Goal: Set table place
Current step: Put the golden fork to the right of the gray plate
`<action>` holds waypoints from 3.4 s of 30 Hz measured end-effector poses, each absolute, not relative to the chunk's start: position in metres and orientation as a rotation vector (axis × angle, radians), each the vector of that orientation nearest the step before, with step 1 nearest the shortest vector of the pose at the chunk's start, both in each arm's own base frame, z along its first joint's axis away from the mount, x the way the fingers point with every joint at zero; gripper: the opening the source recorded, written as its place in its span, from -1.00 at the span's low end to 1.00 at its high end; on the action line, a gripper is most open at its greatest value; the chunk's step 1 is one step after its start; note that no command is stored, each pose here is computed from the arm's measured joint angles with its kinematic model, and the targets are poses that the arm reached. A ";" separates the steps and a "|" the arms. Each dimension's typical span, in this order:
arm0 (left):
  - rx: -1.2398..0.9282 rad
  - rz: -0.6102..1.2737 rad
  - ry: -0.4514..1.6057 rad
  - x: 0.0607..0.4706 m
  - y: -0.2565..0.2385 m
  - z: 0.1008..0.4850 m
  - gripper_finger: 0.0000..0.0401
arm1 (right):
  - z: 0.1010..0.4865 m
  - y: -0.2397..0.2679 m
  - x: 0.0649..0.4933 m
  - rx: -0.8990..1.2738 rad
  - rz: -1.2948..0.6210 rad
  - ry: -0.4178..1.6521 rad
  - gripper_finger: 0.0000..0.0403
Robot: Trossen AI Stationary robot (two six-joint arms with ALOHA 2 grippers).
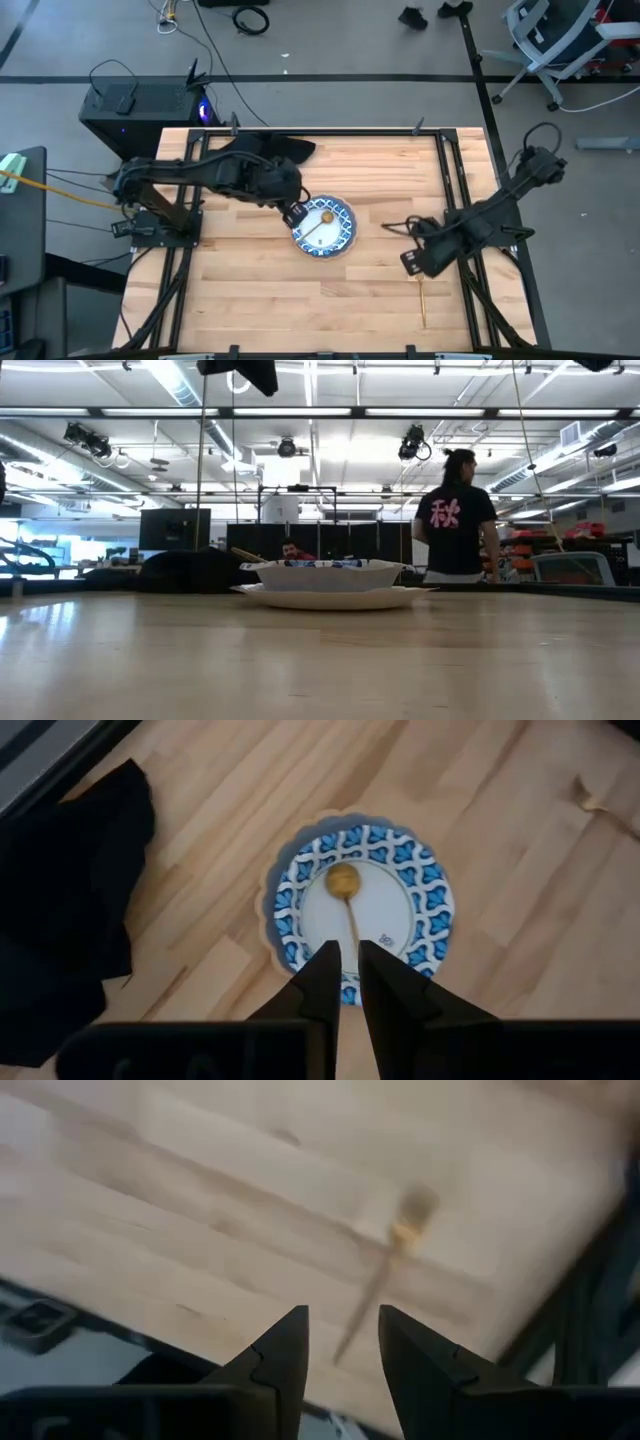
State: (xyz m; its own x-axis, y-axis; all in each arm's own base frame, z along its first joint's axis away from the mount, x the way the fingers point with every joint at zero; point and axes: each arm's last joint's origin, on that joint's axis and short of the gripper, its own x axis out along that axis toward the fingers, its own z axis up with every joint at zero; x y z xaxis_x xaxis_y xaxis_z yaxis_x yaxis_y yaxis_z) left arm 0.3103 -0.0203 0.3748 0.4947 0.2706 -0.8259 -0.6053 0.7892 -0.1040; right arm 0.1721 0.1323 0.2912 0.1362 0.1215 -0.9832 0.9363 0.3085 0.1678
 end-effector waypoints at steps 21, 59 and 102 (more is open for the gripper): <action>-0.404 0.468 0.755 0.281 -0.040 0.407 -0.80 | 0.201 0.167 0.178 1.123 -0.888 1.513 -0.38; -0.420 0.452 0.713 0.283 -0.041 0.411 -0.85 | 0.125 0.142 0.151 1.272 -0.891 1.457 -0.51; -0.414 0.450 0.714 0.283 -0.041 0.411 -0.88 | 0.187 0.026 0.204 1.248 -0.876 1.057 -0.99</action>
State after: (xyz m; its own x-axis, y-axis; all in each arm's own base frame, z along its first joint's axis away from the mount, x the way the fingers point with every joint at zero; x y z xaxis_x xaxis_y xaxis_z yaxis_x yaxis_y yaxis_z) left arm 0.2829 -0.0409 0.4113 0.6693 0.2491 -0.7000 -0.5234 0.8267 -0.2062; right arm 0.2044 0.0258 0.1873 0.2986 0.0374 -0.9536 0.9440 0.1354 0.3009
